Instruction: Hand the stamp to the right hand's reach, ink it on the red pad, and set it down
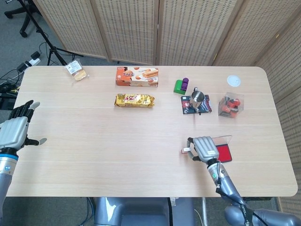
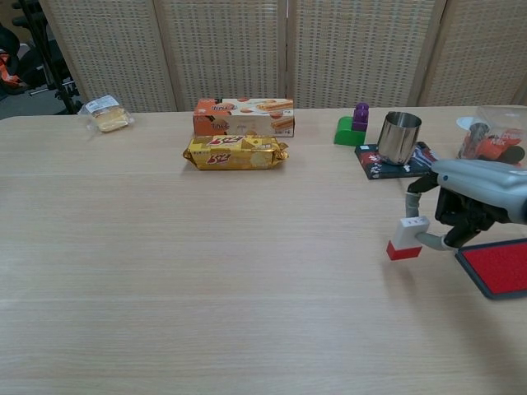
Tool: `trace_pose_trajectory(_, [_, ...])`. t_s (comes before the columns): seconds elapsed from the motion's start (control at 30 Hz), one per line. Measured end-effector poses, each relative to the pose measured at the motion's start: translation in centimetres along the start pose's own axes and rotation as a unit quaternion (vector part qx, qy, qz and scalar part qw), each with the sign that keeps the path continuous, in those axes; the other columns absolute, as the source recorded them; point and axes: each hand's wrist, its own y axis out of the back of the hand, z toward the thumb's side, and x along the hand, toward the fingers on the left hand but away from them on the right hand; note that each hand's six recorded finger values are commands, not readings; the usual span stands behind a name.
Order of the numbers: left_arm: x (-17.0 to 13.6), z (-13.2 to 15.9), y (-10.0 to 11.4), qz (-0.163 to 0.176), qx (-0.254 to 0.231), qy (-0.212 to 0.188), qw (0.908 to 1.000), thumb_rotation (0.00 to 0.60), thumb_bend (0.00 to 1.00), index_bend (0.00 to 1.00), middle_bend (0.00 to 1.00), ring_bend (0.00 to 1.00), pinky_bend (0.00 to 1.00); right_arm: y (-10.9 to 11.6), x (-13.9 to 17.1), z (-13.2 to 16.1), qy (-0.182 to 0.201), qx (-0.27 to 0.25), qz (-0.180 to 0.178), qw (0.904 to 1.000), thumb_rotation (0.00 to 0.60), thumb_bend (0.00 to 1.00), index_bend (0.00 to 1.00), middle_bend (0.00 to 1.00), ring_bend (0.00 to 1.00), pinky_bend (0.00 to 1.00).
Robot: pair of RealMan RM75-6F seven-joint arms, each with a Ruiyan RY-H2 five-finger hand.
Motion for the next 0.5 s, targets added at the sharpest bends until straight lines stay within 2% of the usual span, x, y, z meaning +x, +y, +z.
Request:
trace_pose_trajectory(0.37, [0.0,0.1,-0.2,-0.005,0.001,-0.002,1.0,0.6,0.1,0.0,0.0,0.0,0.0,-1.5,-0.4,-0.4,-0.008,-0.008,0.01,0.9999,0.6,0.52,0.55,1.0,1.0,1.0])
trace_pose_trajectory(0.5, [0.0,0.1,-0.2,-0.005,0.001,-0.002,1.0,0.6,0.1,0.0,0.0,0.0,0.0,-1.7,-0.4,-0.5,-0.008,-0.008,0.01,0.9999,0.6,0.46,0.54,1.0,1.0,1.0])
